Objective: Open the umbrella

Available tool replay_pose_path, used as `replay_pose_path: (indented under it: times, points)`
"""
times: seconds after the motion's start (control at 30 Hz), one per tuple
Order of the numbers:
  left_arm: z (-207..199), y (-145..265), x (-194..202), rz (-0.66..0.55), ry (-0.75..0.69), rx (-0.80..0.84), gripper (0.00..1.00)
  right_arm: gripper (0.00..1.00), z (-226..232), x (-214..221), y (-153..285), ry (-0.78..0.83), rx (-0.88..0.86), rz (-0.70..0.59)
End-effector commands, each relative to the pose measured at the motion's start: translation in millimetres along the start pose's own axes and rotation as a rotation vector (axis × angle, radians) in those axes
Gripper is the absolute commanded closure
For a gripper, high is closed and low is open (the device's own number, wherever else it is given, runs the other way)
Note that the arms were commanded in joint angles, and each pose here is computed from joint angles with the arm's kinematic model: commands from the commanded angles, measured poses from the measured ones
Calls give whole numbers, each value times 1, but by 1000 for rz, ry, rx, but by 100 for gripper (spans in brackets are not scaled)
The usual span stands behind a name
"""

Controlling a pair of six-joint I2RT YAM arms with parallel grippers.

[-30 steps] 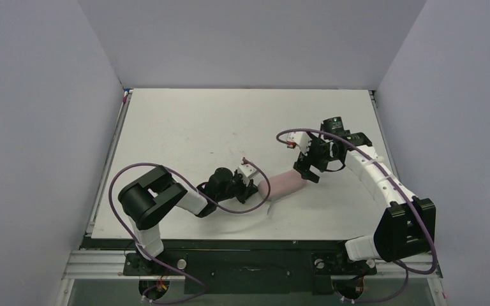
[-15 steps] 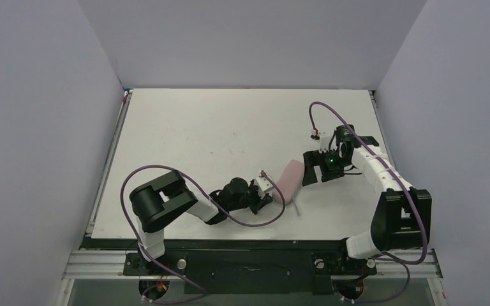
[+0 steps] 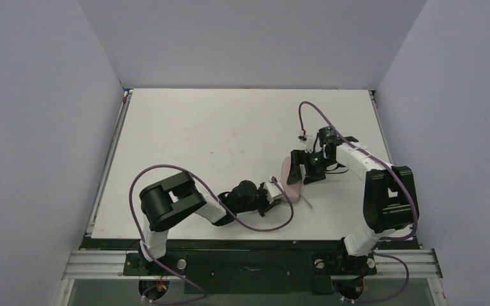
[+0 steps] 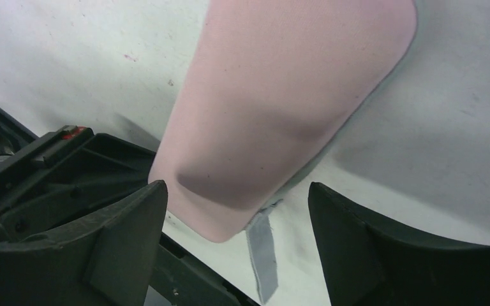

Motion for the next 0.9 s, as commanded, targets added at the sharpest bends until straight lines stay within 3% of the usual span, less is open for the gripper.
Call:
replay_pose_path:
  times: [0.0, 0.1, 0.3, 0.5, 0.87]
  points:
    - [-2, -8, -19, -80, -36, 1, 100, 28, 2, -6, -6, 40, -19, -26]
    - [-2, -3, -20, -80, -36, -5, 100, 48, -3, -1, -11, 54, -12, 6]
    - [2, 11, -19, -65, -41, -29, 100, 69, -9, 4, -15, 156, -23, 44]
    - [19, 16, -18, -56, -70, -77, 100, 79, -8, 7, -18, 259, -81, 98]
    - [46, 17, -27, -78, -136, -125, 100, 84, 6, 9, -24, 425, -145, 200]
Point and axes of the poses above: each gripper's point midway between its finger pads, its own y axis back along the fingers, its own z axis along the line the jaws close on, x = y × z, the point moved 8 cm from there along y, back along the fingers, and after that the axes turned 10 degrees about y, right-handed, at the moved point
